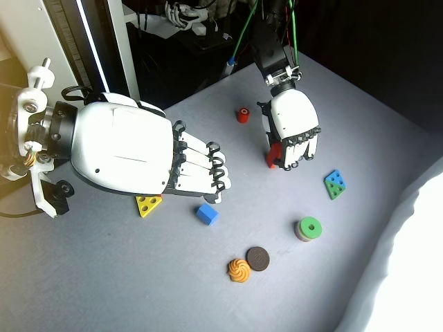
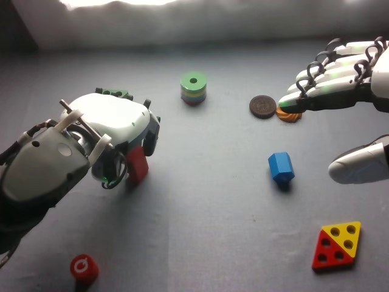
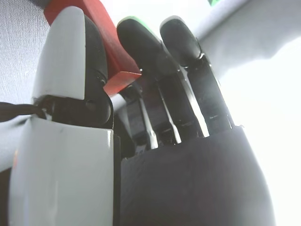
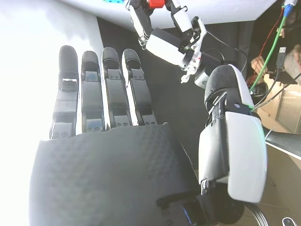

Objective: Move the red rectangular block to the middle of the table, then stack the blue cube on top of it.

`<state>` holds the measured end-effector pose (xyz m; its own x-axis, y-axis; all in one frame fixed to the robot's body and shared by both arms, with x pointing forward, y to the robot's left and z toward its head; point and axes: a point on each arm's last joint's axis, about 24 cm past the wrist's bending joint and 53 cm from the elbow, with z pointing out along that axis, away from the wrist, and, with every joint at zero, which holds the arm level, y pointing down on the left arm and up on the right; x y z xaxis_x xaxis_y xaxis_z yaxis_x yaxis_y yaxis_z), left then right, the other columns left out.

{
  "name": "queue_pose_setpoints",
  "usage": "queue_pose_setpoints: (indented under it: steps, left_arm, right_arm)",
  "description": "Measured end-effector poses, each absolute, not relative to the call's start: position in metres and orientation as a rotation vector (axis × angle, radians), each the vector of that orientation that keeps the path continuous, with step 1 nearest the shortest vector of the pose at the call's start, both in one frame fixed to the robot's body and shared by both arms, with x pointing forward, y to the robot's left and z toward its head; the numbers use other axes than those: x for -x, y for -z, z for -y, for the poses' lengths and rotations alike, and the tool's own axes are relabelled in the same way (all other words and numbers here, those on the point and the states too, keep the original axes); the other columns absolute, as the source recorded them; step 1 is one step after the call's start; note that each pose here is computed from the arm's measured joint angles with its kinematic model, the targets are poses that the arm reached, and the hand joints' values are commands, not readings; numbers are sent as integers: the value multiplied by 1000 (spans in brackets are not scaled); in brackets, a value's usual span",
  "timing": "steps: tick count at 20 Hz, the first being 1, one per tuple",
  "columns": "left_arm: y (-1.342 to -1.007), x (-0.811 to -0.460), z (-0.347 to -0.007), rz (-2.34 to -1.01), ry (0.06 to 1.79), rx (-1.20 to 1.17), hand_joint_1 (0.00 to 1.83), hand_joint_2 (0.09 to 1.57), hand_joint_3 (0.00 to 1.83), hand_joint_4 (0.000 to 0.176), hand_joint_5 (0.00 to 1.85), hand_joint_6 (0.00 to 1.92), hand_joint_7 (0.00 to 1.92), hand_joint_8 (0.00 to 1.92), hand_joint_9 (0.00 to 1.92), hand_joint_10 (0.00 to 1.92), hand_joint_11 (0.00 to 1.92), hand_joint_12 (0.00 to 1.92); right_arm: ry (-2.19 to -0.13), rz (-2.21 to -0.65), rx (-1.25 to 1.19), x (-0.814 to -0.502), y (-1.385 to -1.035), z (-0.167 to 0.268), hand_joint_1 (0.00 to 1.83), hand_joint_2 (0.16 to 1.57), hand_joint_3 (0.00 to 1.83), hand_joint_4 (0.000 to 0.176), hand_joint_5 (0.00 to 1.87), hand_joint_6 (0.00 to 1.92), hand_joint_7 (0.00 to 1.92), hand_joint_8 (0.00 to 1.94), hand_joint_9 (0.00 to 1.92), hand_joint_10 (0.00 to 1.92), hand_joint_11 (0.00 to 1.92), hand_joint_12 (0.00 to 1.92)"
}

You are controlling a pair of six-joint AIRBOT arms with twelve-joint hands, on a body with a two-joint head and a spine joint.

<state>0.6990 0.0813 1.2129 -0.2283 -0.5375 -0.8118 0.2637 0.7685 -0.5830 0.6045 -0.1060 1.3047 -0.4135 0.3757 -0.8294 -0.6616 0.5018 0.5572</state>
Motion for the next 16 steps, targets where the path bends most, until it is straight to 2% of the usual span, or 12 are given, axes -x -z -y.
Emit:
queue_pose_setpoints:
  steps: [9,16]
  left_arm:
    - [-1226,-701,-80,-1623,751,274,1494,1134,0,0,758,1108,963,931,974,1132,666,1594]
    - [-1237,-697,-70,-1602,757,339,1496,1125,0,0,767,1108,967,912,992,1076,718,1556]
  right_arm:
    - [-1164,-1633,249,-605,-1305,106,83,1129,3,0,260,0,217,0,180,6,0,812]
    - [-1164,-1633,250,-604,-1305,106,106,1127,0,0,272,1,234,0,199,8,0,830]
